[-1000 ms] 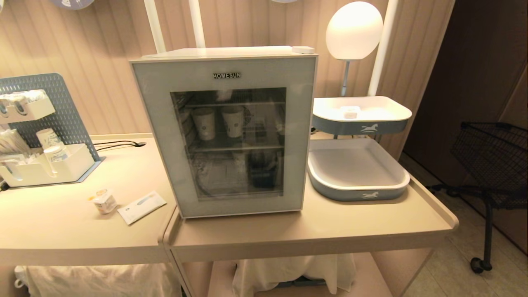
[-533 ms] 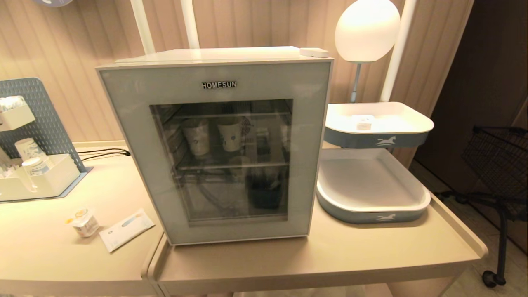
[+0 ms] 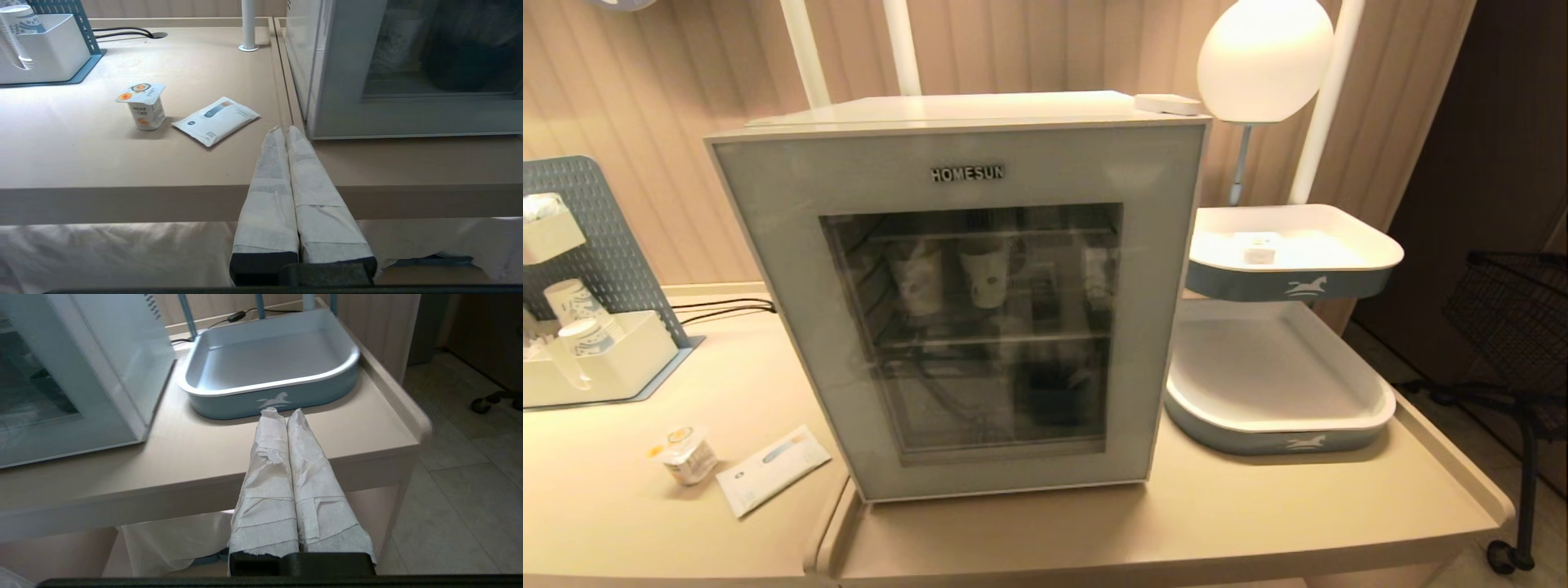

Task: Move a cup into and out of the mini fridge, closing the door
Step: Open the freezer door

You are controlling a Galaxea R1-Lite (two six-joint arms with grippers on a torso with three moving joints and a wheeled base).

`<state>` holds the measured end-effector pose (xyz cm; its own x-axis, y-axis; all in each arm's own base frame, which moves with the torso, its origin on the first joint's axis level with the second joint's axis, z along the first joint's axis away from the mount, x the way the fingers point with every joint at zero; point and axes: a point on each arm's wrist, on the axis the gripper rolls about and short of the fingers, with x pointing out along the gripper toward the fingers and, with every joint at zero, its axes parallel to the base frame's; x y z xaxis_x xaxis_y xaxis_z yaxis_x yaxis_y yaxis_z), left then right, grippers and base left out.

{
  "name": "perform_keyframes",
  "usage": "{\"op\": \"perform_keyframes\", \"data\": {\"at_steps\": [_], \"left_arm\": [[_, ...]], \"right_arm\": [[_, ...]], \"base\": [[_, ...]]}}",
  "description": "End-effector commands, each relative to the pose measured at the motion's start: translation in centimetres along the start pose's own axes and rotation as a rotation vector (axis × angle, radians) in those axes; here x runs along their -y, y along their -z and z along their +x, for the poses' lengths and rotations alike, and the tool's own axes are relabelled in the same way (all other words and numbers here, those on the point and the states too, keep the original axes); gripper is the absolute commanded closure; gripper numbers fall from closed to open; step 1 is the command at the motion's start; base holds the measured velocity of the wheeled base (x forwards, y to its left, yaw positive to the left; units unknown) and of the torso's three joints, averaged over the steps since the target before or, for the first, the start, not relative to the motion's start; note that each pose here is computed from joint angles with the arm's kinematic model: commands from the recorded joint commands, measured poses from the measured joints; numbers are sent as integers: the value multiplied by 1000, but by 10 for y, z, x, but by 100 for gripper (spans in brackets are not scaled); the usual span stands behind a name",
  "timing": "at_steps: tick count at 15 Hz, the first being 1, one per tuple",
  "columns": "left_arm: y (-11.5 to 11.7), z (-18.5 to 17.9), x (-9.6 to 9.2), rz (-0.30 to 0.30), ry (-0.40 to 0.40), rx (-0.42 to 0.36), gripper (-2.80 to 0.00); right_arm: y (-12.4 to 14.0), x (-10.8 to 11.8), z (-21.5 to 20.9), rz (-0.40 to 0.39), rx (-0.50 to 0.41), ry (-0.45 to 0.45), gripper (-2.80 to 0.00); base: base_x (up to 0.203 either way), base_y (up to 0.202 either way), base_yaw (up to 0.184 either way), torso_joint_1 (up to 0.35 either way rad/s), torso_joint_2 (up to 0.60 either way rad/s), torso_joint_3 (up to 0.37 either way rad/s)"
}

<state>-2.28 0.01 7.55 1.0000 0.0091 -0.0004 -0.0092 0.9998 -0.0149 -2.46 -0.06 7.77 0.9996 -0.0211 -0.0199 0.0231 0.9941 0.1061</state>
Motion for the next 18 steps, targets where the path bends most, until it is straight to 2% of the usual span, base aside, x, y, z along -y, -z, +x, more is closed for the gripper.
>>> {"op": "perform_keyframes", "data": {"at_steps": [1,7,12,15,18], "left_arm": [[0,0,0,0,-1,0,0],[0,0,0,0,-2,-1,0],[0,0,0,3,-2,0,0],[0,0,0,0,-2,0,0],[0,0,0,1,-1,0,0]], "right_arm": [[0,0,0,1,-1,-1,0],[0,0,0,1,0,0,0],[0,0,0,1,-3,1,0],[0,0,0,1,-3,1,0],[0,0,0,1,0,0,0]], "base": [[0,184,-3,6,2,6],[0,167,-3,3,2,3],[0,0,0,0,0,0],[-147,0,6,1,-1,6],[-20,0,2,-2,-3,2]]}}
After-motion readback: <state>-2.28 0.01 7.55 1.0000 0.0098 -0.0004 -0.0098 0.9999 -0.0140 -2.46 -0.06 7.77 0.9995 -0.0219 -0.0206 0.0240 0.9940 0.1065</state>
